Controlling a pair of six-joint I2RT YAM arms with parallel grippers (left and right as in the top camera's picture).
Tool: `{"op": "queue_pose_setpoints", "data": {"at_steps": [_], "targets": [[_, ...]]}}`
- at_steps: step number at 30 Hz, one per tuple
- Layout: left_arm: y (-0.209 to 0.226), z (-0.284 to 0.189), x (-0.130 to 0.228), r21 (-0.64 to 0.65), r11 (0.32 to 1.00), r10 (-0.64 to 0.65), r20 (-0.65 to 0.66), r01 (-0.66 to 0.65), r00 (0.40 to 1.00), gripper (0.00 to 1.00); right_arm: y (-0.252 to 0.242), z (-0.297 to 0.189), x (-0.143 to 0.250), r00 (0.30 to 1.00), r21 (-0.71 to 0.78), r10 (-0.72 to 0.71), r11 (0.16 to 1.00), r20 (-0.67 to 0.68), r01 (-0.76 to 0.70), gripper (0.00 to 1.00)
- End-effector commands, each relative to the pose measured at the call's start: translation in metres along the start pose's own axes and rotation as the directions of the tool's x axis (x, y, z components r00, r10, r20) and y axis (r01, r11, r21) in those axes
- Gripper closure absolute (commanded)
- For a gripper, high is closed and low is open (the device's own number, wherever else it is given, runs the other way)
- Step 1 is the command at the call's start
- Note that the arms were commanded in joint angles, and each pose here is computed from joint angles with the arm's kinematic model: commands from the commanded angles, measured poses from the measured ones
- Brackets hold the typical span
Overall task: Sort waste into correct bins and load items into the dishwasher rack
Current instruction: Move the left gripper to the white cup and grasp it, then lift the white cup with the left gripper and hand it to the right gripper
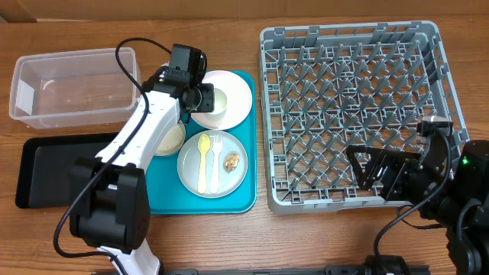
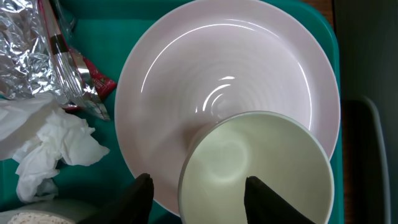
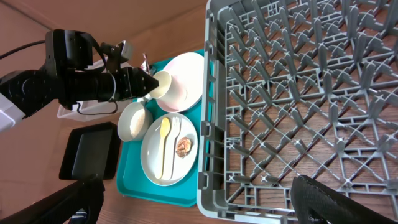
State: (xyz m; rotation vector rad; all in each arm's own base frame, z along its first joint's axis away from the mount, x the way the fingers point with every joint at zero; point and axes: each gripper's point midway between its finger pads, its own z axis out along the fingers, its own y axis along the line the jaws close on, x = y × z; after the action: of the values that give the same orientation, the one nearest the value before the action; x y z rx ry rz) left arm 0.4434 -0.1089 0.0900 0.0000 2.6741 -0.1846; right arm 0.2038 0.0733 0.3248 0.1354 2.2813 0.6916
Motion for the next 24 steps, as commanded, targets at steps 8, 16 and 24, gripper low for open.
{"op": "queue_pose_setpoints", "data": {"at_steps": [8, 16, 24], "targets": [[0.007, 0.015, 0.007, -0.029, 0.999, -0.014, -0.032, 0.013, 0.999, 0.70, 0.000, -0.005, 0.001, 1.000, 0.011, -0.006, 1.000, 0.003, 0.006, 0.00], [0.010, 0.015, 0.011, -0.041, 0.999, -0.016, -0.045, 0.014, 0.999, 0.96, -0.007, -0.005, 0.003, 1.000, 0.048, 0.003, 0.999, -0.004, -0.003, 0.00], [-0.021, -0.094, -0.045, 0.067, 0.997, 0.037, 0.085, -0.043, 0.996, 0.96, -0.002, -0.005, -0.005, 0.999, 0.027, -0.017, 1.000, 0.028, 0.016, 0.00]]}}
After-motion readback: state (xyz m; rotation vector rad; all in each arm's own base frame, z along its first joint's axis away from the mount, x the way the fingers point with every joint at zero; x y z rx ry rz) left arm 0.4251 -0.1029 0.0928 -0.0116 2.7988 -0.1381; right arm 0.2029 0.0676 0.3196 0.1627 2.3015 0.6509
